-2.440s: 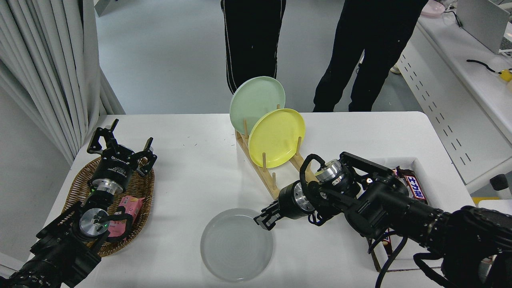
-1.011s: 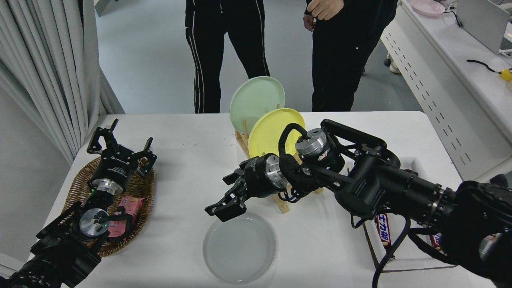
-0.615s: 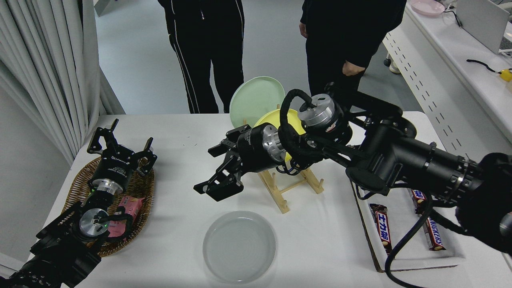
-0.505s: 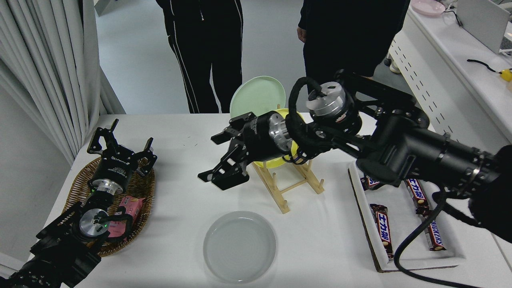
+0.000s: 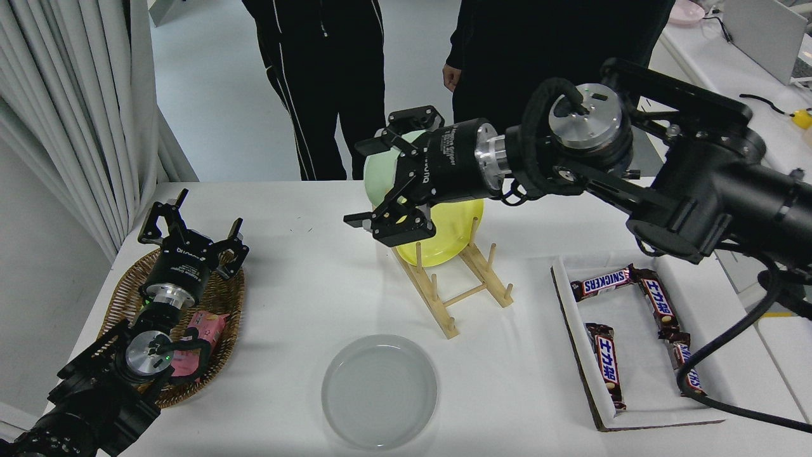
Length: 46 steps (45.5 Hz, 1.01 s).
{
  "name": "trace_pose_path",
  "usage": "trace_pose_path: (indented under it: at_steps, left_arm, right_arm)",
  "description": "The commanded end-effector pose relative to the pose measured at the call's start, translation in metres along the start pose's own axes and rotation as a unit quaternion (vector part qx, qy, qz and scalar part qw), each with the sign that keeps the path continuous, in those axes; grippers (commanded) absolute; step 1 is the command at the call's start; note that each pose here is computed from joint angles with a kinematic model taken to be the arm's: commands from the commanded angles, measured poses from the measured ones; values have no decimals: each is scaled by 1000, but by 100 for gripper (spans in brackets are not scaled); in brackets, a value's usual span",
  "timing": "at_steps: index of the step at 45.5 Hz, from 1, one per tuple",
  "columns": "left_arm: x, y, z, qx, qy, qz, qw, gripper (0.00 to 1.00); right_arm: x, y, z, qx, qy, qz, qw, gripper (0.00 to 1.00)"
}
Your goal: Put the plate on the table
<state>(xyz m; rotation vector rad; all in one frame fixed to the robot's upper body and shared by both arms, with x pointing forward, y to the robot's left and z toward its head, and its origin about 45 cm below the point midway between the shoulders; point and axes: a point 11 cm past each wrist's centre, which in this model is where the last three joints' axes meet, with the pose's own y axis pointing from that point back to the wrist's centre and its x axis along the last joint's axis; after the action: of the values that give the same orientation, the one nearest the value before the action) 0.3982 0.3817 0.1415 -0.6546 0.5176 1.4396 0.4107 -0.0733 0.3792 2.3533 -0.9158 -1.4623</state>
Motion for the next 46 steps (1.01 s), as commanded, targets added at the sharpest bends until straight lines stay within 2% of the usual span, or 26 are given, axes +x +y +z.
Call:
trace_pose_path:
  at_steps: [1, 7, 10, 27, 38, 46]
  left_arm:
    - [0, 0, 0, 0, 0, 1, 1000, 100]
    - [0, 0, 0, 0, 0, 0, 1000, 100]
    - [0, 0, 0, 0, 0, 0, 1000, 100]
    - [0, 0, 0, 0, 1, -1, 1000, 100]
    - [0, 0, 0, 0, 0, 0, 1000, 100]
    - [0, 0, 0, 0, 0, 0, 1000, 100]
  right_arm:
    - [20, 22, -23, 71, 100, 3, 992, 100]
    - [37, 40, -49, 195, 121, 6, 973, 100]
    - [44, 49, -56, 234, 122, 1, 965, 100]
    - [109, 102, -72, 364, 118, 54, 922, 100]
    - [195, 121, -80, 432, 57, 150, 888, 100]
    - [237, 133, -73, 471, 21, 189, 861, 100]
